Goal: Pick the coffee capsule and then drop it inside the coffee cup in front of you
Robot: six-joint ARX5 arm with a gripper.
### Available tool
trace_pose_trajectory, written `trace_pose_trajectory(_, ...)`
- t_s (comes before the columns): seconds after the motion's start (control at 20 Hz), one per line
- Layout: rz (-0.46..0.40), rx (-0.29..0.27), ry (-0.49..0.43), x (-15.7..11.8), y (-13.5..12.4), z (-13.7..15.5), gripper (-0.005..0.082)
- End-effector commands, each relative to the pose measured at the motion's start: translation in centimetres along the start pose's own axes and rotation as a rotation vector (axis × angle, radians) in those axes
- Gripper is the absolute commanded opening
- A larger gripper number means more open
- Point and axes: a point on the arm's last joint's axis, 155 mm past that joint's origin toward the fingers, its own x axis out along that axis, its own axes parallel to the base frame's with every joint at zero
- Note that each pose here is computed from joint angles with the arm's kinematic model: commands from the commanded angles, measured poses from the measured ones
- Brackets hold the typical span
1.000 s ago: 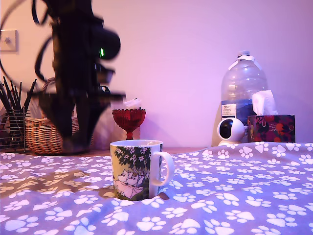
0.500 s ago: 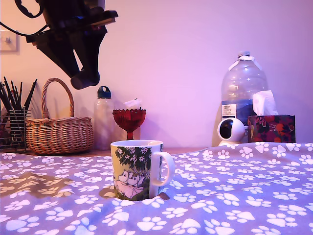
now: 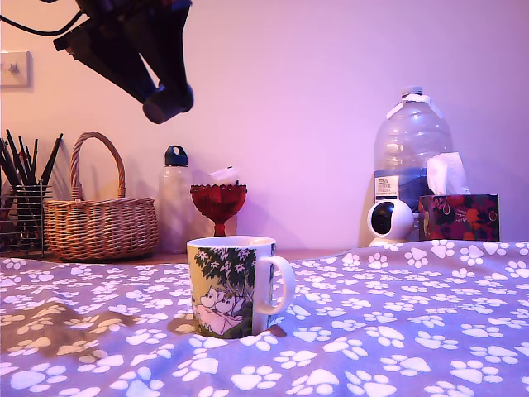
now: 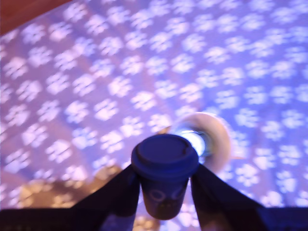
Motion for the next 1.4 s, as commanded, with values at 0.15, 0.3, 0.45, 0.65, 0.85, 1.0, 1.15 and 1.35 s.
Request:
trace_pose_trajectory(0.15, -0.107, 0.070, -0.013, 1.7, -2.4, -1.4, 0.0266)
trace_pose_trajectory(0.3, -0.133, 0.096, -0.047, 2.1, -3.5, -0.8, 0.0266)
trace_pose_trajectory(0.45, -0.143, 0.133, -0.070, 2.3, -4.1, -0.3, 0.0266)
trace_pose_trajectory(0.65, -0.150, 0.145, -0.052, 3.9, -4.5, -0.5, 0.0266)
trace_pose_trajectory(0.85, -0.136, 0.146, 0.029, 6.3, -4.2, -2.1, 0.0266)
trace_pose_trajectory(1.0, -0.099, 0.158, 0.080, 7.8, -3.6, -3.2, 0.0266)
trace_pose_trajectory(1.15, -0.090, 0.154, 0.125, 8.5, -3.4, -3.7, 0.0266)
trace_pose_trajectory(1.35, -0.074, 0.153, 0.181, 9.5, -3.2, -3.6, 0.0266)
